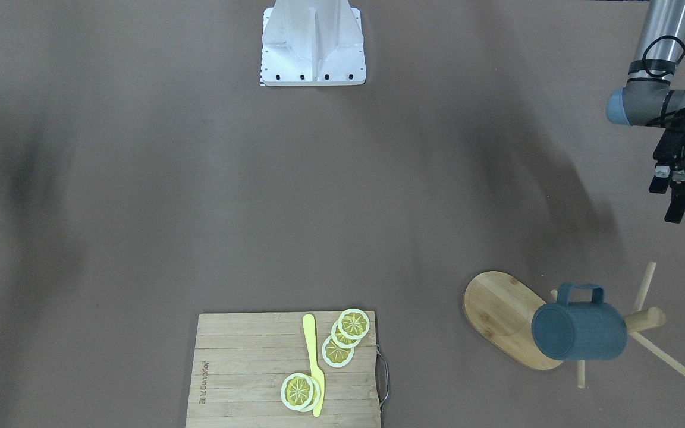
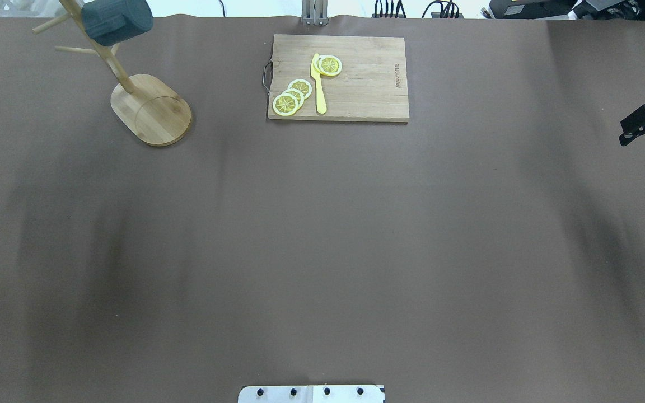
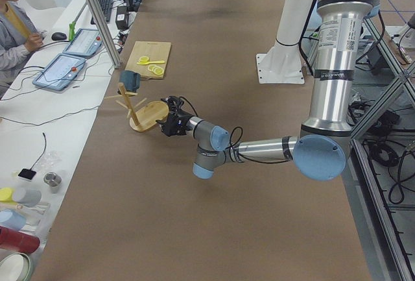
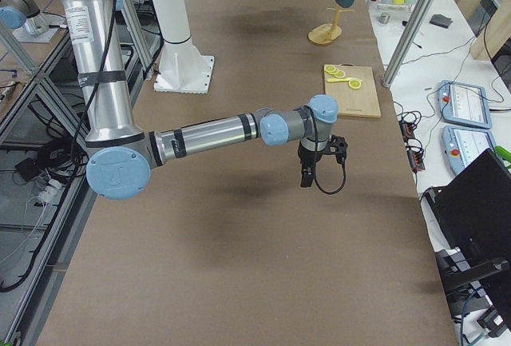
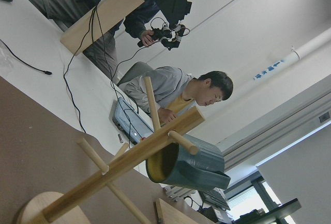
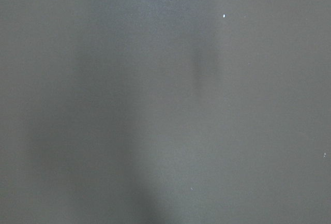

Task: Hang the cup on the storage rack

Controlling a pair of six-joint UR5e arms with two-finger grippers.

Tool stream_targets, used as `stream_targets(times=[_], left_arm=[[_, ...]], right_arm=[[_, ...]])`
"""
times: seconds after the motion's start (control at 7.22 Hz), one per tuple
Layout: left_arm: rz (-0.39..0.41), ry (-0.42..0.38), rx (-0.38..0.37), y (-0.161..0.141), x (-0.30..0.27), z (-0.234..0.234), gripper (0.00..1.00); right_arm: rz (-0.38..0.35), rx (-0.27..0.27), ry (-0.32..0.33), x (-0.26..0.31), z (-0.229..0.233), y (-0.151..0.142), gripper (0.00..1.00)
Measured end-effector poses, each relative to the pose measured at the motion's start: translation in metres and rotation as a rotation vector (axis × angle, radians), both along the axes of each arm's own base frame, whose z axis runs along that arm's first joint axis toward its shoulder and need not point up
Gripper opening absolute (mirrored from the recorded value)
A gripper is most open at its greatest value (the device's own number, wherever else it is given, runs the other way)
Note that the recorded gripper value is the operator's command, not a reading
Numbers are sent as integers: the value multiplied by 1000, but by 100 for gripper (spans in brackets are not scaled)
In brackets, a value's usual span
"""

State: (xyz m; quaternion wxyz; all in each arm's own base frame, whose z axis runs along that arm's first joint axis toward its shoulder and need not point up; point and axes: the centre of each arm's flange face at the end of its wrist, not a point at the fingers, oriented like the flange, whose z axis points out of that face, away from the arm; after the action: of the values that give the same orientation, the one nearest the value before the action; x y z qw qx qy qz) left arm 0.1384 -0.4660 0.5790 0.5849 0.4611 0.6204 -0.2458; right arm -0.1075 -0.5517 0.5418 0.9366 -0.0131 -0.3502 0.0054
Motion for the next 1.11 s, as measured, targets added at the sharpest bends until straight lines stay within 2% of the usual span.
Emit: stream_targets(times=[0.28, 0.55, 0.83, 1.11], left_arm=[[-83, -242, -29, -7, -21, 22, 97], [-118, -416, -97, -25, -36, 30, 97], [-102, -560, -169, -50, -37, 21, 97], [-21, -631, -240, -76, -50, 9, 97]], right_arm=[[2, 3, 7, 1, 0, 0, 100], [4, 3, 10, 1, 0, 0, 100], [6, -1, 12, 2, 2, 0, 100], [5, -12, 15, 2, 8, 1, 100]])
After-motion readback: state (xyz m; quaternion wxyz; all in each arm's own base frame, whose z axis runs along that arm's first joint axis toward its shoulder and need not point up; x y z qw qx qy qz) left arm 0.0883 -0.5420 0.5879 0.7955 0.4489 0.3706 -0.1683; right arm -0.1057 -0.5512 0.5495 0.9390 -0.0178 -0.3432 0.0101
